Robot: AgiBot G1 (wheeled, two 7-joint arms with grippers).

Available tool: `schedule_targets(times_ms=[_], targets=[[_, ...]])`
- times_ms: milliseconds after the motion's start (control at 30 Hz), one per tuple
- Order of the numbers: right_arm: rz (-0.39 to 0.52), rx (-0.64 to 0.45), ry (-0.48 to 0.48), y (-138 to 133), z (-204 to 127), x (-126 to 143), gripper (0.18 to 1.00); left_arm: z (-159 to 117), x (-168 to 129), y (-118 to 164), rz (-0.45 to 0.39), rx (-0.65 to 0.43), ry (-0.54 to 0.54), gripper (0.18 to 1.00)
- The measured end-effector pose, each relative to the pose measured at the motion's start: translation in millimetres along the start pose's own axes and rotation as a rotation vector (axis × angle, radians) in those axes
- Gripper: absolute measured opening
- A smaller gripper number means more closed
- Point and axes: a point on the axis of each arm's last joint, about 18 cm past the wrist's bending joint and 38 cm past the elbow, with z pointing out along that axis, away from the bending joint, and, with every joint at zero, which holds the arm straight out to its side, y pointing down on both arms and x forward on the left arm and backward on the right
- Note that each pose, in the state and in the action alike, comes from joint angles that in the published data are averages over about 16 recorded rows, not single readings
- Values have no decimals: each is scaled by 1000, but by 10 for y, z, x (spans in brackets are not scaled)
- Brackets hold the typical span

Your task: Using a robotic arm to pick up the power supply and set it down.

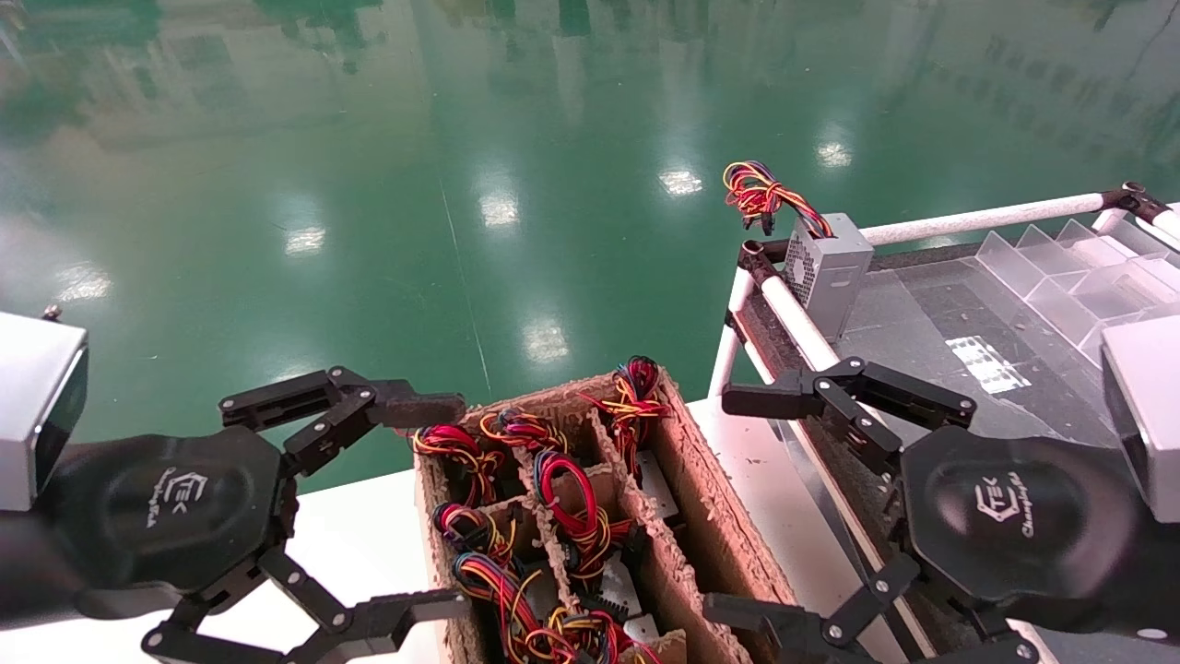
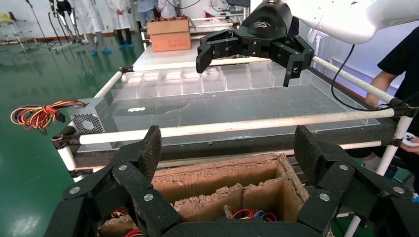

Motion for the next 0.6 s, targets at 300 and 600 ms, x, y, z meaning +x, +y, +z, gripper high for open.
schedule_targets(times_ms=[300, 600], targets=[[0, 0, 0, 0, 0, 0, 1001, 0, 0, 0, 0, 0, 0, 898], [0, 0, 0, 0, 0, 0, 1001, 0, 0, 0, 0, 0, 0, 747]])
